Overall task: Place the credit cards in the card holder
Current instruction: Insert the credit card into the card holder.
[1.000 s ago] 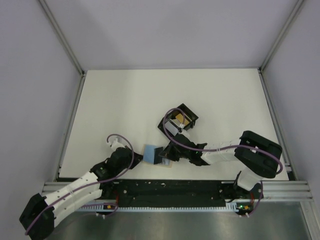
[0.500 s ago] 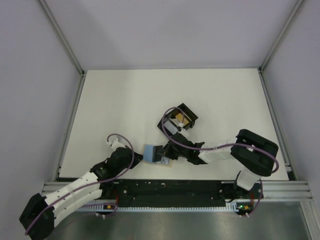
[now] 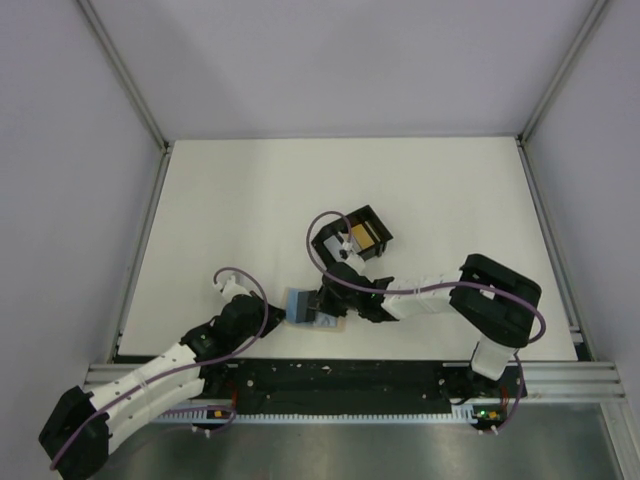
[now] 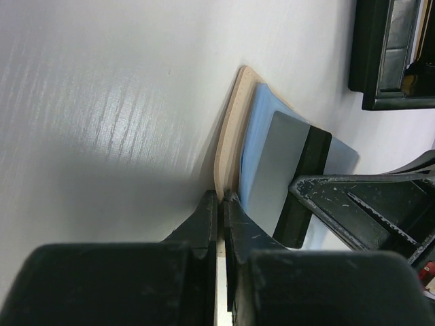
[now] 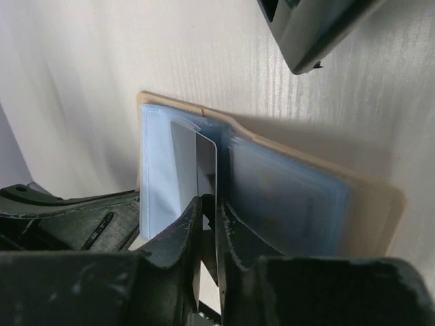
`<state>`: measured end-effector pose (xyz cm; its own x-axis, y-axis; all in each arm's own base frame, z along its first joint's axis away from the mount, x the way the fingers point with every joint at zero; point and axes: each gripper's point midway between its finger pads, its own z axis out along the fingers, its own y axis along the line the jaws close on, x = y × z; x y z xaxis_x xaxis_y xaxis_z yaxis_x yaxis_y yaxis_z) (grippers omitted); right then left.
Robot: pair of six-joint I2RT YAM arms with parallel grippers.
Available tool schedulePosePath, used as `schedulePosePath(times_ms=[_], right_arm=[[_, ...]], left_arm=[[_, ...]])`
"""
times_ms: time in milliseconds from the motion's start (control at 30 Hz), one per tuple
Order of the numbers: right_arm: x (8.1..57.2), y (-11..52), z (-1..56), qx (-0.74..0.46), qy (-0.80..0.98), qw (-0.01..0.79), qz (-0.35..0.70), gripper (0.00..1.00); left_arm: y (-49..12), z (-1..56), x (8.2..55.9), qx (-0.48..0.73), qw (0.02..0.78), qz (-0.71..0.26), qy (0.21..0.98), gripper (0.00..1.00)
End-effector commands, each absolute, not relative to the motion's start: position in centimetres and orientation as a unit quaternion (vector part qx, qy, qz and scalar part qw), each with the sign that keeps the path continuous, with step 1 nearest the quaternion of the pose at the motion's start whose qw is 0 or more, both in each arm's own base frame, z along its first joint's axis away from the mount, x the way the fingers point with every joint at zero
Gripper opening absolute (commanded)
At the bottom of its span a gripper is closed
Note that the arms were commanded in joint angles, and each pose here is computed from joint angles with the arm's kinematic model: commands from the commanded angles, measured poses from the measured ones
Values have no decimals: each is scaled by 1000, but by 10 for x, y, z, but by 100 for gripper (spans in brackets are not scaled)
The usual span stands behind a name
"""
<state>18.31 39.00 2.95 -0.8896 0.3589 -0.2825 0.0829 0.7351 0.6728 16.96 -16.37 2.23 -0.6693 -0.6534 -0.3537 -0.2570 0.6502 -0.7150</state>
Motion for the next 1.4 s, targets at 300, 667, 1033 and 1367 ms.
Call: schedulePosePath(times_ms=[300,667,1033,1367], right_arm=[[189,356,51,31,930,271,245,52],[174,394,42,-10,937,214,277,51],[171,422,52,-16,923,194,331,50],[173,433,65,-28,908,206,364,46]], left_arm=[[-160,5,161,-253,300,-315,864,0],[-161,7,162,-250,303,-315,864,0],[-162,9,163,-248,305,-317,863,0],[-162,9,163,-246,305,-317,864,0]])
